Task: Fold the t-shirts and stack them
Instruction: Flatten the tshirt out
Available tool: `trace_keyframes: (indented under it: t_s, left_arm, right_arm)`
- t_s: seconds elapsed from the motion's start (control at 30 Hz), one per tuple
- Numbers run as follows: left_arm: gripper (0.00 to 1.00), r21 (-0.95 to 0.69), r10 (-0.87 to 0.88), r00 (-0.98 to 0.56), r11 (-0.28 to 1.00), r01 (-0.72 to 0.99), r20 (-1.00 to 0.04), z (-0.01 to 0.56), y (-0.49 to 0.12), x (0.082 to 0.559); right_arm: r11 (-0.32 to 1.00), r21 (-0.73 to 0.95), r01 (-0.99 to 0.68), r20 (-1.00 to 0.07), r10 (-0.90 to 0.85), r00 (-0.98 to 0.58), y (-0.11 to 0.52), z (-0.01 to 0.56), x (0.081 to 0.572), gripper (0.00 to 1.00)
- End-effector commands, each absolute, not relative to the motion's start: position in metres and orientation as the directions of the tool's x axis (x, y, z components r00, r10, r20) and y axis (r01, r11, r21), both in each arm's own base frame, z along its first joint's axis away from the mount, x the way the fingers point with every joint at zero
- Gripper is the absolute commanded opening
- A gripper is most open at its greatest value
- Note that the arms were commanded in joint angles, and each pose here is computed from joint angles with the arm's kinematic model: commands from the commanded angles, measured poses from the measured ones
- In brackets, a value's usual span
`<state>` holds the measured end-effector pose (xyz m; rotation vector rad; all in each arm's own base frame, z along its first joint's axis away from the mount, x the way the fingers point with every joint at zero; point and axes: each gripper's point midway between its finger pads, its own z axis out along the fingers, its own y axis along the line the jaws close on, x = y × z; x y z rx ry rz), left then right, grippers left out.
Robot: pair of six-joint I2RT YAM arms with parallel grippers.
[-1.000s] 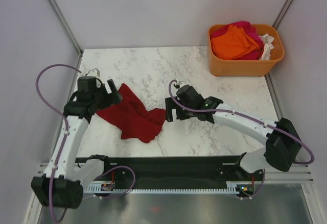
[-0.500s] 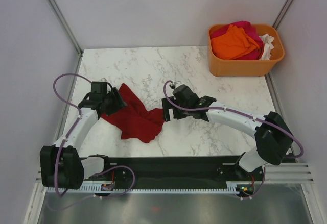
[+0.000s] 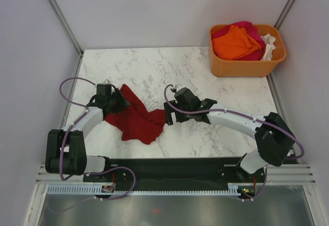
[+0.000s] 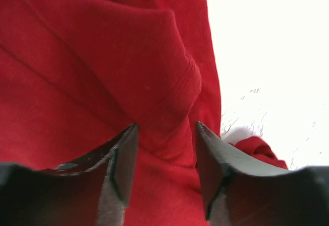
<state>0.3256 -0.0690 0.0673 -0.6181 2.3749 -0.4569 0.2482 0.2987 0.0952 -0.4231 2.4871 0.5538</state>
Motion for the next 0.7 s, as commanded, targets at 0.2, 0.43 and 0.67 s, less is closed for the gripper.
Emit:
trace_keyframes:
  t_s: [0.2, 0.43, 0.67]
  left_arm:
    - [0.39, -0.517, -0.557, -0.624, 0.812, -0.271, -0.548, 0.087, -0.073, 0.349]
    - [0.02, -0.492, -0.516, -0.633, 0.838, -0.235, -0.577, 0.089, -0.072, 0.351]
    - [0.02, -0.514, -0.495, -0.594, 0.844, -0.154, -0.634, 0.145, -0.076, 0.360]
  right_arm:
    - [0.867, 0.268, -0.420, -0.579, -0.203, -0.790, 0.295, 0.087, 0.250, 0.98]
    - [0.870, 0.262, -0.417, -0.562, -0.214, -0.799, 0.295, 0.079, 0.249, 0.98]
    - [0.881, 0.249, -0.403, -0.580, -0.199, -0.790, 0.294, 0.083, 0.258, 0.98]
